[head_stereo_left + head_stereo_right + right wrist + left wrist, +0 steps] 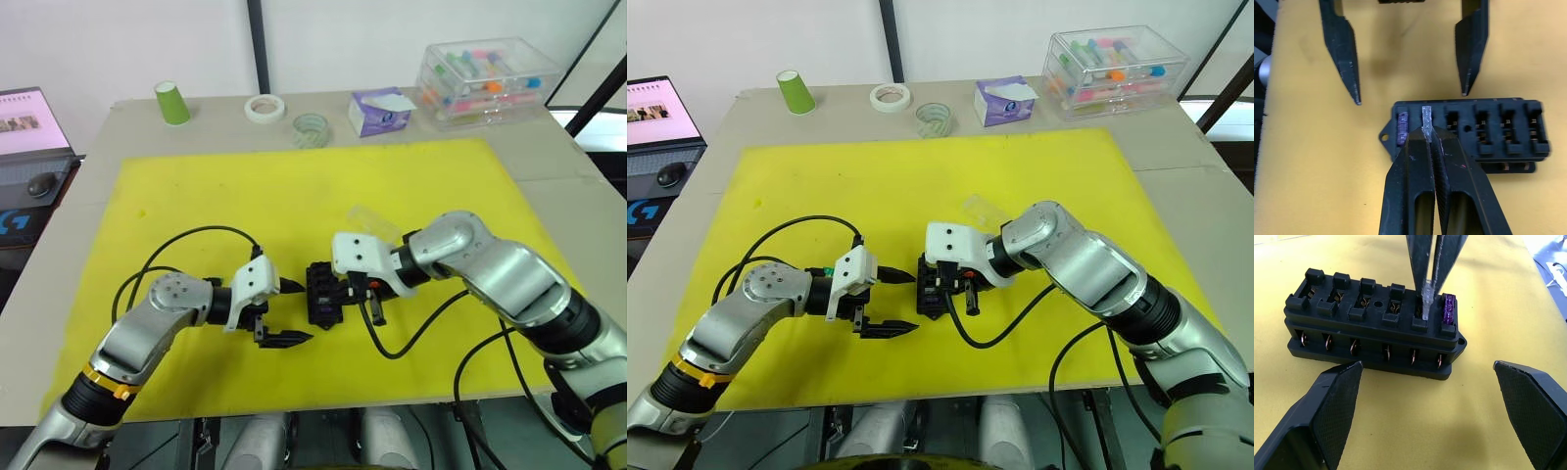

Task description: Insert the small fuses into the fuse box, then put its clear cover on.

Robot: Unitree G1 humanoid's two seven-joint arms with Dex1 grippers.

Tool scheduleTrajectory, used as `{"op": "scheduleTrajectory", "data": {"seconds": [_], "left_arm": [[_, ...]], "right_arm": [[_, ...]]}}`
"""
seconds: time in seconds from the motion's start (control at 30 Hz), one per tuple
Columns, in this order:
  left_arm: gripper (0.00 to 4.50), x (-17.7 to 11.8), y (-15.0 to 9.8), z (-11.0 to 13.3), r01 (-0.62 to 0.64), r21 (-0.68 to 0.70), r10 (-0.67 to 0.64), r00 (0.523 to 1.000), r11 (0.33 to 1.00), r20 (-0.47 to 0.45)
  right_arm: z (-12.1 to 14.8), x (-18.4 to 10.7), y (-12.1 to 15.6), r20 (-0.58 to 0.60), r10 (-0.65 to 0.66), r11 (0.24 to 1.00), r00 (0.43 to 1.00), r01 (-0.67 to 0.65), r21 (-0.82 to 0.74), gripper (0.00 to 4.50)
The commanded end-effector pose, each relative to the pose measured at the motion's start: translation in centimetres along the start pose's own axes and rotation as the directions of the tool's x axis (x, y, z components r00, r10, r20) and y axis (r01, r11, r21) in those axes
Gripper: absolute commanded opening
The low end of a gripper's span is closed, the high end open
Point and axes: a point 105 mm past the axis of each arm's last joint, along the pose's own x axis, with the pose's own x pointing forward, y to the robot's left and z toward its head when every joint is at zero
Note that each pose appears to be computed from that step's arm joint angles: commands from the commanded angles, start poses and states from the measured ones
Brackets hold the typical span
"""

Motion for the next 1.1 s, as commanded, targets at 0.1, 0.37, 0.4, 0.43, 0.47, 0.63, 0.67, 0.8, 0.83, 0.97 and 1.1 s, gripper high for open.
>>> {"op": "scheduleTrajectory", "data": {"seconds": [0.1,0.37,0.4,0.43,0.47,0.63,0.67,0.8,0.83,0.97,1.1], "left_arm": [[4.49,0.01,-0.37,0.74,0.008,0.048,-0.009,1.0,0.999,0.013],[4.49,0.01,-0.38,0.72,0.007,0.05,-0.008,1.0,0.999,0.011],[4.49,0.0,-0.39,0.71,0.007,0.051,-0.008,1.0,0.999,0.011],[4.49,0.0,-0.38,0.71,0.007,0.051,-0.008,1.0,0.999,0.01],[4.49,0.0,-0.38,0.71,0.007,0.051,-0.008,1.0,0.999,0.01],[4.49,0.02,-0.39,0.7,0.006,0.051,-0.007,1.0,0.999,0.01],[4.49,0.02,-0.39,0.69,0.006,0.051,-0.006,1.0,0.999,0.01],[4.49,0.04,-0.39,0.73,0.005,0.05,-0.005,1.0,0.999,0.012],[4.49,0.05,-0.39,0.72,0.005,0.05,-0.005,1.0,0.999,0.012],[4.49,0.1,-0.38,0.73,0.005,0.05,-0.006,1.0,0.999,0.012],[4.49,0.16,-0.36,0.76,0.005,0.05,-0.006,1.0,0.999,0.014]], "right_arm": [[1.03,-0.94,-0.33,0.008,-0.039,0.997,0.999,0.039,-0.062,0.0],[0.73,-0.57,0.04,-0.002,-0.021,0.998,1.0,0.021,-0.056,0.0],[0.68,-0.5,0.08,-0.004,-0.02,0.998,1.0,0.02,-0.054,0.0],[0.64,-0.45,0.1,-0.005,-0.019,0.998,1.0,0.019,-0.053,0.0],[0.62,-0.41,0.1,-0.006,-0.019,0.999,1.0,0.019,-0.051,0.0],[0.31,-0.19,0.34,-0.021,-0.012,0.998,1.0,0.011,-0.055,0.0],[0.23,-0.14,0.4,-0.026,-0.011,0.998,1.0,0.009,-0.056,0.0],[0.16,-0.12,0.53,-0.034,-0.007,0.998,0.999,0.005,-0.063,0.0],[0.17,-0.15,0.55,-0.036,-0.007,0.998,0.999,0.005,-0.065,0.0],[0.15,-0.28,0.57,-0.045,-0.009,0.997,0.999,0.006,-0.075,0.0],[0.19,-0.35,0.64,-0.051,-0.007,0.997,0.999,0.002,-0.083,0.0]]}}
